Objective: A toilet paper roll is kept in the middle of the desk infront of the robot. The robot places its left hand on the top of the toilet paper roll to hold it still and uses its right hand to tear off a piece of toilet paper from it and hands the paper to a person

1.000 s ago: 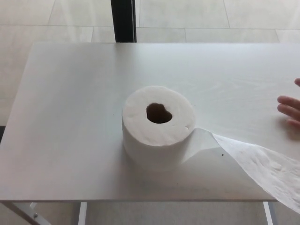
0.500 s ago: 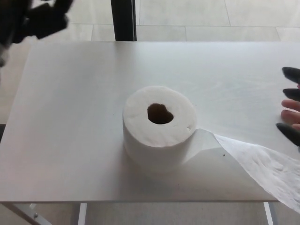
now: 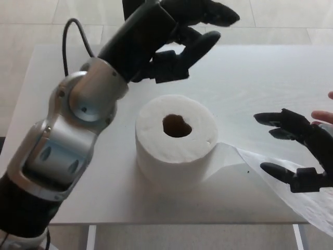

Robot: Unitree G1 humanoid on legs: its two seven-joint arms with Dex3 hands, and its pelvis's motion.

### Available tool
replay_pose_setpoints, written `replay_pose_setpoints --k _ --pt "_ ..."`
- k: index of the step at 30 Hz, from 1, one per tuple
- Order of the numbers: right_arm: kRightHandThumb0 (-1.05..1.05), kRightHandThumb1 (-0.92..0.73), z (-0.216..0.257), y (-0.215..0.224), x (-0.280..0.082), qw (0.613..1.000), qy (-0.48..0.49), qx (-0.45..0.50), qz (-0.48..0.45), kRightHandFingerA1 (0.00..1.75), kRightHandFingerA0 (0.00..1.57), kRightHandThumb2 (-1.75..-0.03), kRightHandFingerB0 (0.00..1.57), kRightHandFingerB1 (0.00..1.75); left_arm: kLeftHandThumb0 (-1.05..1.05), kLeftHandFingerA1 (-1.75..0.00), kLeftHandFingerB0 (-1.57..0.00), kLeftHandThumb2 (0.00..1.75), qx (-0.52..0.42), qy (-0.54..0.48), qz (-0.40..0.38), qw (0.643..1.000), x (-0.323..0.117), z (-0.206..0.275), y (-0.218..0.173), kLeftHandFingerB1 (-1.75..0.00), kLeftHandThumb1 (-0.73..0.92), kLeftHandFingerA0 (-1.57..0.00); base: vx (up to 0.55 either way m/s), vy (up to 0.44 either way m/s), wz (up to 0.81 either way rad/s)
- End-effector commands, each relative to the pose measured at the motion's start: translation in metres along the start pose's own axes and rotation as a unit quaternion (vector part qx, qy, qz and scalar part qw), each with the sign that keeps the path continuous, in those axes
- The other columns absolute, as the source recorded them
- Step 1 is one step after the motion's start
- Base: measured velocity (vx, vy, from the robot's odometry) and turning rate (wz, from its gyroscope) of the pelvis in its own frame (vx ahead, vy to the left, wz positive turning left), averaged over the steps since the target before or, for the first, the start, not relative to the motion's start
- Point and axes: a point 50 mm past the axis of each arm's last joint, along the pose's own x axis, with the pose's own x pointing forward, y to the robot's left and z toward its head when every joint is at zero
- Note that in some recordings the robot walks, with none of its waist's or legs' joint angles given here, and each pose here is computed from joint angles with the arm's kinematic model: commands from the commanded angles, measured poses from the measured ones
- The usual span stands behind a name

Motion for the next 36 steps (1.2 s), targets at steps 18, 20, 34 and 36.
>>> replay_pose_setpoints --k 18,20,34,36 --pt "-0.73 -0.70 0.000 0.001 0.007 0.993 0.031 -0.116 -0.003 0.66 0.27 -0.61 0.39 0.47 -0.59 -0.53 -0.57 0.63 0.337 0.078 -0.059 0.936 -0.027 -0.069 -0.056 -0.44 0.75 -0.69 0.00 0.000 0.00" --pt "-0.72 -0.71 0.000 0.002 0.006 0.992 0.031 -0.118 0.003 0.65 0.26 -0.62 0.39 0.47 -0.59 -0.54 -0.58 0.63 0.339 0.077 -0.057 0.936 -0.027 -0.073 -0.060 -0.45 0.74 -0.69 0.00 0.000 0.00" --pt "-0.79 -0.72 0.002 0.016 0.012 0.984 0.077 -0.154 0.043 0.68 0.14 -0.62 0.24 0.48 -0.56 -0.58 -0.63 0.62 0.370 0.066 -0.037 0.926 -0.021 -0.091 -0.090 -0.47 0.73 -0.69 0.00 0.000 0.00" --pt "-0.80 -0.55 0.003 0.018 0.013 0.982 0.087 -0.160 0.050 0.63 0.12 -0.93 0.17 0.53 -0.56 -0.59 -0.64 0.62 0.371 0.062 -0.031 0.926 -0.021 -0.091 -0.091 -0.47 0.72 -0.70 0.00 0.000 0.00"
